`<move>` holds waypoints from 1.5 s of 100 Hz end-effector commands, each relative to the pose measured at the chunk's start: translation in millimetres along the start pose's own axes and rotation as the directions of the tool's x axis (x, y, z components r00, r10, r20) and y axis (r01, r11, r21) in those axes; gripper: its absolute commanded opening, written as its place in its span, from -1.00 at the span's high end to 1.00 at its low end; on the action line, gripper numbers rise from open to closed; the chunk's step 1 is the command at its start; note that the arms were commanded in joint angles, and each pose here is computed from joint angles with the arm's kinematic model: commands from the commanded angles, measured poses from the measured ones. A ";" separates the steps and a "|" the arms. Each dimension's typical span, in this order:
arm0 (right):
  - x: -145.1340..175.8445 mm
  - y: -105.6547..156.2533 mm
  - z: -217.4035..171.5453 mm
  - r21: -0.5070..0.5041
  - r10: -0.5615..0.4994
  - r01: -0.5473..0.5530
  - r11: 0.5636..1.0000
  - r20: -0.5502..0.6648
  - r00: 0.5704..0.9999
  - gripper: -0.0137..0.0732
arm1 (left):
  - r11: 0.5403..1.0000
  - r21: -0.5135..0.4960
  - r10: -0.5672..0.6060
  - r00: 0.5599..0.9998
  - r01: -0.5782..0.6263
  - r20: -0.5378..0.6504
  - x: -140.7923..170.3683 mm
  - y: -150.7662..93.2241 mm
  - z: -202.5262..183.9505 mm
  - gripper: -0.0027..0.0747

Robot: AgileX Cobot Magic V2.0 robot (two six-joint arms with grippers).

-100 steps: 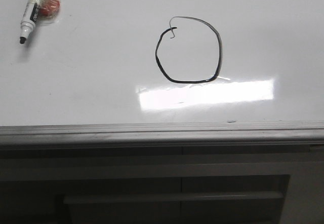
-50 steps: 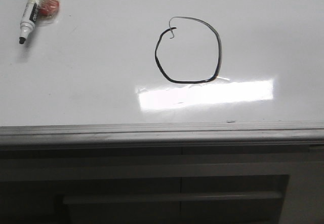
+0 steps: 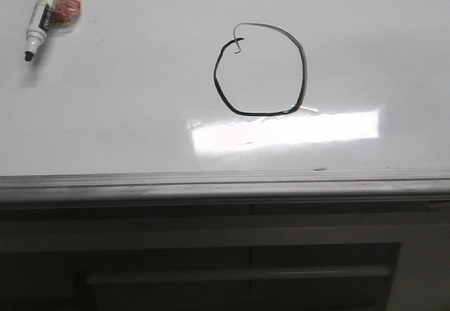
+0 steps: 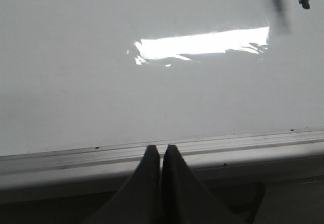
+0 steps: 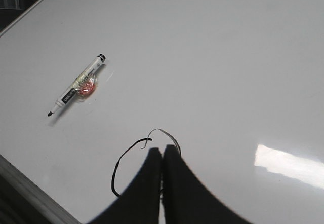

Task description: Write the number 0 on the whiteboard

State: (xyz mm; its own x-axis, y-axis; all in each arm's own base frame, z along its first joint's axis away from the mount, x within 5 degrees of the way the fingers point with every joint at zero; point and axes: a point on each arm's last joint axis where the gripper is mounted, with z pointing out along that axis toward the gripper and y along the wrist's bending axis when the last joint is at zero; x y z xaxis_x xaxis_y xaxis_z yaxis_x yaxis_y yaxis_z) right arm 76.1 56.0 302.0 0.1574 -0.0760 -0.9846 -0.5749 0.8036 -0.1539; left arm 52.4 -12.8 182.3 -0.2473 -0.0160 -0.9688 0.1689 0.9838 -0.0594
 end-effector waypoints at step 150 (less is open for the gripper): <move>120.5 -3.7 -55.8 0.350 0.087 0.037 0.936 -0.329 0.940 0.82 | 0.999 -0.001 -0.034 0.999 0.034 0.035 5.9 0.6 1.3 0.98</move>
State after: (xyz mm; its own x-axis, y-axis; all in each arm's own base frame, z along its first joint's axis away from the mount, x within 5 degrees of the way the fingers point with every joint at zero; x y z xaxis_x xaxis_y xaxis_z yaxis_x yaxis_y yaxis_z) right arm 52.5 11.7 181.0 -0.1889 -0.1904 -0.9634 -0.2613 0.9554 -0.1376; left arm 52.3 -13.0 182.3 -0.2489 -0.0225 -0.9683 0.1695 0.9833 -0.0664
